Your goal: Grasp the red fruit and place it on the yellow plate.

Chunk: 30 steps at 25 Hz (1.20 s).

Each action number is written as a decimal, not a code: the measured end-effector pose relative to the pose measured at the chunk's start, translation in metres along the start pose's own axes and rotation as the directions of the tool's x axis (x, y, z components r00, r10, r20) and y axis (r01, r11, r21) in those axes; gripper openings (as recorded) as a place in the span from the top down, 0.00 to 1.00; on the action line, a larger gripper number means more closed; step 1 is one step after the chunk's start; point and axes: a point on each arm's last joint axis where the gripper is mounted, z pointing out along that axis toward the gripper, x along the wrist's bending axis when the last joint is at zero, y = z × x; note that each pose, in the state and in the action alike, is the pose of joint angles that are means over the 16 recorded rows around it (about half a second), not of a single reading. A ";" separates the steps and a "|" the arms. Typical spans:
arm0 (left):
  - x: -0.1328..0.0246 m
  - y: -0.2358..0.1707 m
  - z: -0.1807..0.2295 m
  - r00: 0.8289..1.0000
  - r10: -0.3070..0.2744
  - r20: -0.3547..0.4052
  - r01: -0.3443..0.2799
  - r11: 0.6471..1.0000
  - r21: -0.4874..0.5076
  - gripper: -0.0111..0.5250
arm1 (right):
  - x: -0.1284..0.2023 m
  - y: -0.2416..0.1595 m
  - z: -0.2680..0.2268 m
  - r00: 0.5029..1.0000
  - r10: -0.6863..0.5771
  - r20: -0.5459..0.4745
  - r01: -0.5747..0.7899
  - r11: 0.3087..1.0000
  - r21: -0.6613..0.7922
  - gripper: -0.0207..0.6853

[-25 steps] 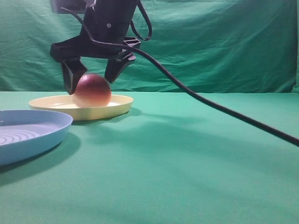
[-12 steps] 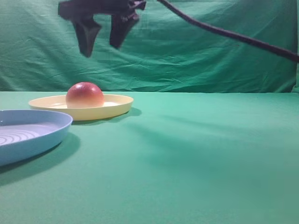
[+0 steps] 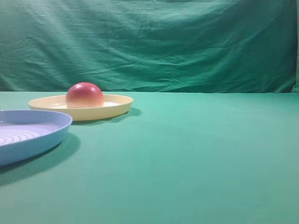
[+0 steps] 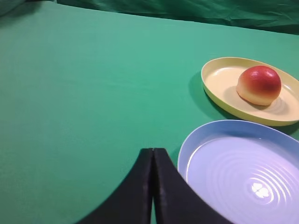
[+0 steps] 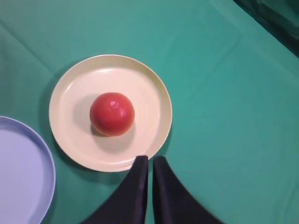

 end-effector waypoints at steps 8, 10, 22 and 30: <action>0.000 0.000 0.000 1.000 0.000 0.000 0.000 1.000 0.000 0.98 | -0.012 -0.007 -0.058 1.000 0.024 0.008 -0.023 0.996 -0.087 0.97; 0.000 0.000 0.000 1.000 0.000 0.000 0.000 1.000 0.000 0.98 | -0.016 -0.009 -0.070 0.999 0.029 0.026 -0.026 0.993 -0.113 0.97; 0.000 0.000 0.000 1.000 0.000 0.000 0.000 1.000 0.000 0.98 | -0.061 -0.044 -0.142 0.974 0.135 0.181 -0.088 0.966 -0.244 0.97; 0.000 0.000 0.000 1.000 0.000 0.000 0.000 1.000 0.000 0.98 | -0.090 -0.100 -0.166 0.920 0.278 0.276 -0.196 0.937 -0.288 0.97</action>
